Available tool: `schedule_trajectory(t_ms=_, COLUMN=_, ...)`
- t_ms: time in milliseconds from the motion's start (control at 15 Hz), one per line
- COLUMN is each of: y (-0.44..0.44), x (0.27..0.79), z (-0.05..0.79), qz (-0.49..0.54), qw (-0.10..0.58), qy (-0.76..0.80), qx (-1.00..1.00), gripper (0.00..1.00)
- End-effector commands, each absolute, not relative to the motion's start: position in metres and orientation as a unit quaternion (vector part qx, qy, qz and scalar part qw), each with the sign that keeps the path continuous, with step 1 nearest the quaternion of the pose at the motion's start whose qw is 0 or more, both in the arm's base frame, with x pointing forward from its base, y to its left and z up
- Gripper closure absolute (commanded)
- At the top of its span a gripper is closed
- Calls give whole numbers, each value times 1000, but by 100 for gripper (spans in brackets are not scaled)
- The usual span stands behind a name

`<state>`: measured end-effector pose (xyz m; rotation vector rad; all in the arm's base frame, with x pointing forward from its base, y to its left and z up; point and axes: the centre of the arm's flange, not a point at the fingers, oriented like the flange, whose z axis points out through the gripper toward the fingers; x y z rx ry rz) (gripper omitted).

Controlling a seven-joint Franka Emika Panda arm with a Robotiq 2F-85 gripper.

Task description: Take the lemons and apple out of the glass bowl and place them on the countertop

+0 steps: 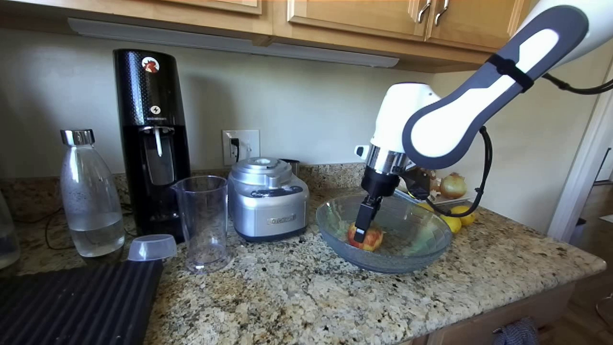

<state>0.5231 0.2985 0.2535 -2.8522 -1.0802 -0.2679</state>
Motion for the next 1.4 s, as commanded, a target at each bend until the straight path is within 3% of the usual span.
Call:
schedule_trajectory(t_ms=0, y=300, x=518, z=248, qz=-73, qw=37, qy=-354, qx=-932, gripper=36)
schedule_trajectory(t_ms=600, y=280, x=505, z=310, qz=-37, qw=46, qy=-303, qx=-951, gripper=36)
schedule_trajectory(t_ms=1333, y=199, x=488, z=419, qz=-49, qw=-9, qy=-187, qx=-981, gripper=36)
